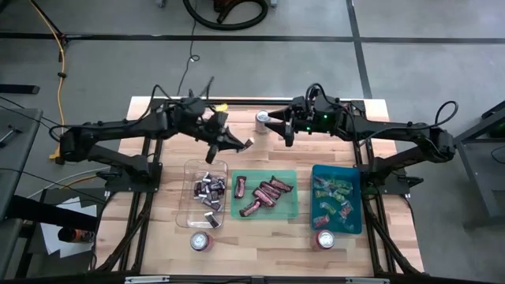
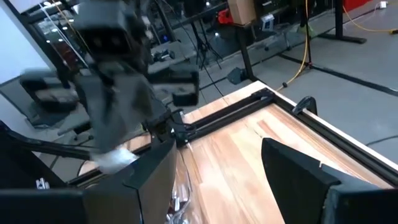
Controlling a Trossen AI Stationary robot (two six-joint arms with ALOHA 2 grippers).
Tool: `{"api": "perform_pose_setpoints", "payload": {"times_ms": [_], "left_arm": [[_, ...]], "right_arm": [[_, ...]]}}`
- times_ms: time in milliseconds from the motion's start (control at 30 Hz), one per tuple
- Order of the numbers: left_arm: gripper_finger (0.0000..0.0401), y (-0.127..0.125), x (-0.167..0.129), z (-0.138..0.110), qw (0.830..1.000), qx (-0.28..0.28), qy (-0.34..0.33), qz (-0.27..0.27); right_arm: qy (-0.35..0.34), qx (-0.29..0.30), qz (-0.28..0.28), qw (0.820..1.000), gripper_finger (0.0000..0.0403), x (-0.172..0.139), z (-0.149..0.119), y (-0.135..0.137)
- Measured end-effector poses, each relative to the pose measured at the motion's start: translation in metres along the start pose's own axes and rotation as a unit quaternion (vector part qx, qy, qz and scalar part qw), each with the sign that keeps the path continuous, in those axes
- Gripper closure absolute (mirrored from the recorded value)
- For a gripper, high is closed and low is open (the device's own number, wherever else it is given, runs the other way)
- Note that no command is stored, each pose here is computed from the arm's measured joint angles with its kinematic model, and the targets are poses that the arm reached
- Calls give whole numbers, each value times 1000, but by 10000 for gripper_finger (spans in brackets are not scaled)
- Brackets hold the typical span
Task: Organize candy in baskets
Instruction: Put the brown white chocolate bar into the transparent bin
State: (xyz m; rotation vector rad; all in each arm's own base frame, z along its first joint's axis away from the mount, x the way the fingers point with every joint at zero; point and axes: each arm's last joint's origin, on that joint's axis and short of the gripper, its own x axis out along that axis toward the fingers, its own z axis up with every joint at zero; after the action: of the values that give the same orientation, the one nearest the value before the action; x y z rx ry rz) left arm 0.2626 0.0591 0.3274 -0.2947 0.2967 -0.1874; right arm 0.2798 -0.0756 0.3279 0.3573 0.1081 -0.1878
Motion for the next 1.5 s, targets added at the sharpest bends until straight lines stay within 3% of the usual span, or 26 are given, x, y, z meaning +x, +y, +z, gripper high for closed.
{"api": "perform_pose_setpoints", "payload": {"times_ms": [167, 433, 633, 833, 933, 1067, 1233, 1367, 1500], "left_arm": [[401, -5, -3, 17, 997, 8, -76, -32], [401, -9, -2, 17, 996, -10, -79, -40], [401, -18, -17, 11, 998, -52, -34, -29], [401, -48, -56, -5, 996, -69, 24, 45], [401, -60, -71, -22, 993, -93, 18, 75], [401, -68, -82, -65, 980, -173, 23, 91], [401, -76, -77, -115, 959, -255, 98, 81], [401, -90, -65, -136, 946, -232, 208, 85], [401, -102, -47, -150, 937, -169, 293, 87]], "right_arm": [[-14, -2, 5, 1000, 171, 0, 3, 1], [-18, -2, 6, 1000, 171, 0, 4, 1], [-18, -2, 6, 1000, 171, 0, 3, 1], [-8, -40, 3, 999, 171, 0, 2, 1], [-9, -58, 2, 998, 171, 0, 2, 1], [-9, -72, 2, 997, 171, 0, 2, 1], [-4, -79, 0, 997, 171, 0, 1, 0], [8, -77, -8, 997, 171, 0, -1, -4], [19, -74, -21, 997, 171, -1, -1, -10]]}}
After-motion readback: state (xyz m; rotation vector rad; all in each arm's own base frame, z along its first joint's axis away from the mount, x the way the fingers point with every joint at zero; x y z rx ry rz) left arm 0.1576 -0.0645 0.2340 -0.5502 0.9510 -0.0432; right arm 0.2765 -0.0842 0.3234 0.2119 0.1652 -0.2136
